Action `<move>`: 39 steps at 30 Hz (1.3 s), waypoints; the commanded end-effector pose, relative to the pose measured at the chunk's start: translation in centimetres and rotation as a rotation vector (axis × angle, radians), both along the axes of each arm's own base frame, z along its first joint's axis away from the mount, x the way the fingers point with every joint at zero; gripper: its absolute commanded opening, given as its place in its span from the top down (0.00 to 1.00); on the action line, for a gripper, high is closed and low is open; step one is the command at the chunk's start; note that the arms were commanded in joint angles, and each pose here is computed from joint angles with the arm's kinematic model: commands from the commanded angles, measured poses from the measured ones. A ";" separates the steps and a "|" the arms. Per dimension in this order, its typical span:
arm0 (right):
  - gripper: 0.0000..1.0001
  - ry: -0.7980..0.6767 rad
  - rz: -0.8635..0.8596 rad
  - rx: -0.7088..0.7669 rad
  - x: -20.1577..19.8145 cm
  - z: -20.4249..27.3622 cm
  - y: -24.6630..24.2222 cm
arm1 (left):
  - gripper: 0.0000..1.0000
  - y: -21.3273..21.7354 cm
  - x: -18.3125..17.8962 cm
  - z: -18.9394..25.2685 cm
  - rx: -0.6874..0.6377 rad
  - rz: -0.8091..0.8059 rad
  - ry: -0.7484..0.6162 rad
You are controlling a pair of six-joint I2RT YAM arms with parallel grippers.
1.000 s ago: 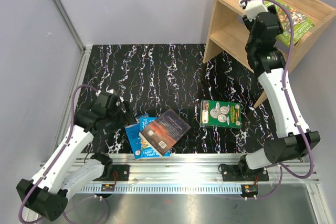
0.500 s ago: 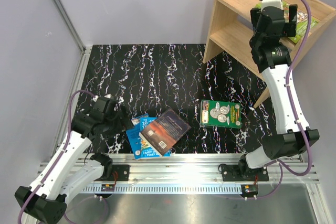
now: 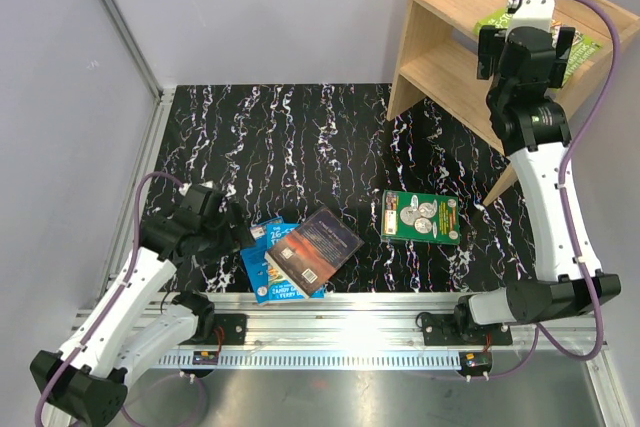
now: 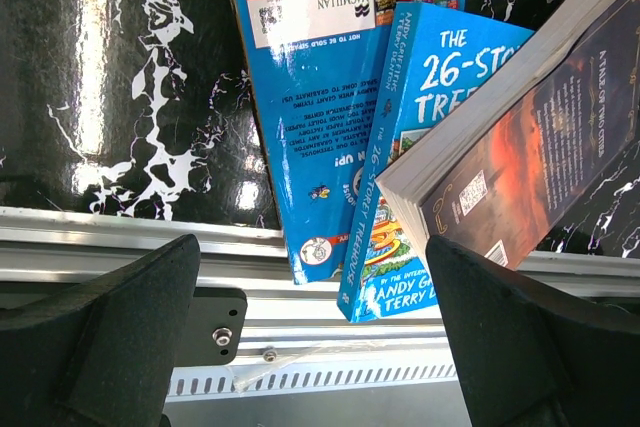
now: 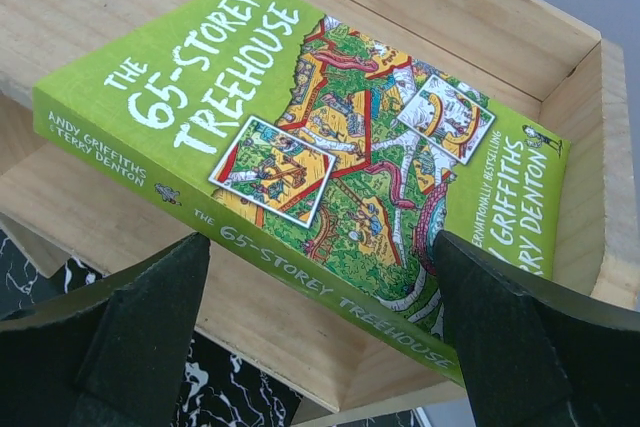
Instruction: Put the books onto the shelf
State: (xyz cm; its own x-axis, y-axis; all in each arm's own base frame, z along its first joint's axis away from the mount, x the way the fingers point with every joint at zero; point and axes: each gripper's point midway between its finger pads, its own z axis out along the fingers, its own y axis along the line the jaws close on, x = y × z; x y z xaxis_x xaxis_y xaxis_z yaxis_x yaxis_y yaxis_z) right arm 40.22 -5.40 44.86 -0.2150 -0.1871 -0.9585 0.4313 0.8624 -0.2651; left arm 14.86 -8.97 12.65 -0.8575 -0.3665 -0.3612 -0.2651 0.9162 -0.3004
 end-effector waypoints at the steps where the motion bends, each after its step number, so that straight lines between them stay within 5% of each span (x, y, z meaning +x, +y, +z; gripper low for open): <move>1: 0.00 0.370 -0.037 0.006 -3.2 -9.8 -0.2 | 0.01 -0.8 1.0 0.4 -0.027 -0.013 -0.023; 25: 0.00 0.290 -0.085 -0.058 0.0 -7.2 -1.8 | 0.01 1.1 -1.2 -0.3 0.024 0.020 -0.013; 39: 0.00 0.135 0.198 0.368 1.2 -3.5 5.0 | 0.01 1.5 -2.8 -1.0 -0.012 0.058 -0.018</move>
State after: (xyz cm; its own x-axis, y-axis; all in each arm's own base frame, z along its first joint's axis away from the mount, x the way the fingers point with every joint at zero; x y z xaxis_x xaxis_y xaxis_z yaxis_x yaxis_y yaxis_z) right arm 41.21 -4.70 45.96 -0.2062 -0.0585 -0.9768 0.3721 0.9185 -0.1336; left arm 11.84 -7.32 11.68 -0.8396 -0.3991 -0.3684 -0.2992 0.9059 -0.2996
